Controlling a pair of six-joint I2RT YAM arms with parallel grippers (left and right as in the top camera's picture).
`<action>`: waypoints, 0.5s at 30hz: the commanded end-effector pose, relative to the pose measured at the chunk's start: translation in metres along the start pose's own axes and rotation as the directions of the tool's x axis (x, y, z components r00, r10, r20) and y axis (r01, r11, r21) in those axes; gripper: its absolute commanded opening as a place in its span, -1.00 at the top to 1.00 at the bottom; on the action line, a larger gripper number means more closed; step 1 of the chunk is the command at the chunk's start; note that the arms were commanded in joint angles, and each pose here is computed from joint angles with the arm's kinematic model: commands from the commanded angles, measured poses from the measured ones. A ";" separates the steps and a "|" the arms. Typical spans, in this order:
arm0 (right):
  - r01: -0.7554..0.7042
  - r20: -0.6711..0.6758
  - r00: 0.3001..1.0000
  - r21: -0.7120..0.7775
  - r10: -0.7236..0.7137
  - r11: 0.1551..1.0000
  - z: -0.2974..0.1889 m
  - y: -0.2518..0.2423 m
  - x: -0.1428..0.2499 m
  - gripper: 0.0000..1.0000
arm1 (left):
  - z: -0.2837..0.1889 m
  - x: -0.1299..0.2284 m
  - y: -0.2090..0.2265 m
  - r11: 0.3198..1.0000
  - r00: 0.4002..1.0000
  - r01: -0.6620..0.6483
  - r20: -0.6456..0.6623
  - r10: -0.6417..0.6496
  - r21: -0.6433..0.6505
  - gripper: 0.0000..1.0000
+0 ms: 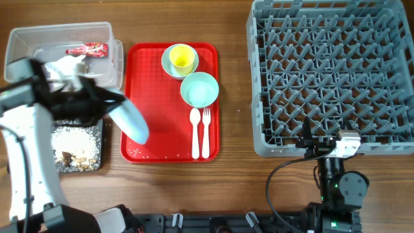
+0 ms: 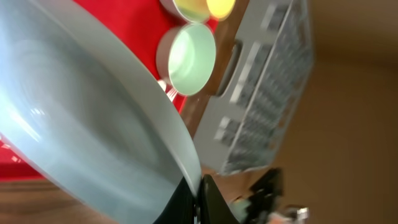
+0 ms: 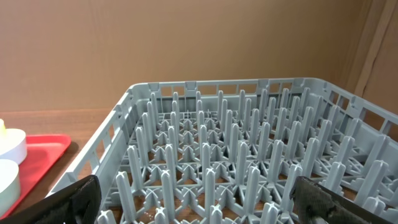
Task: Sort waste into correct bins and load items into the dishwasher rack
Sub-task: 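Carry the empty plate back and set it on the red tray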
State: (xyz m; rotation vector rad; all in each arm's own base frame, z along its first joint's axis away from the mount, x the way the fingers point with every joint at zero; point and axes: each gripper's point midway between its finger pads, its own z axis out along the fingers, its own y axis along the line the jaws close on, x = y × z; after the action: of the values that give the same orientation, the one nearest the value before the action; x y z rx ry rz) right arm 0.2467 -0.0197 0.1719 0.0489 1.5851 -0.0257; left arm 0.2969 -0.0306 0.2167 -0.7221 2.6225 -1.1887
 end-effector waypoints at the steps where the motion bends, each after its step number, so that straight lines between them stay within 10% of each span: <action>1: 0.013 0.008 1.000 0.011 -0.013 1.000 0.000 -0.002 -0.002 -0.99 | 0.029 0.010 0.007 0.962 0.998 -0.058 0.010 0.063 -0.266 0.92; 15: 0.013 0.008 1.000 0.011 -0.013 1.000 0.000 -0.002 -0.002 -0.99 | 0.133 0.027 0.010 0.781 0.973 -0.197 -0.019 0.230 -0.593 0.92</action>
State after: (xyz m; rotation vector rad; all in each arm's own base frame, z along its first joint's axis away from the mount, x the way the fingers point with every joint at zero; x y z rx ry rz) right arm 0.2467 -0.0201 0.1719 0.0504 1.5851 -0.0278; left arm 0.3117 -0.1150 0.1398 -0.4890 2.9197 -0.3356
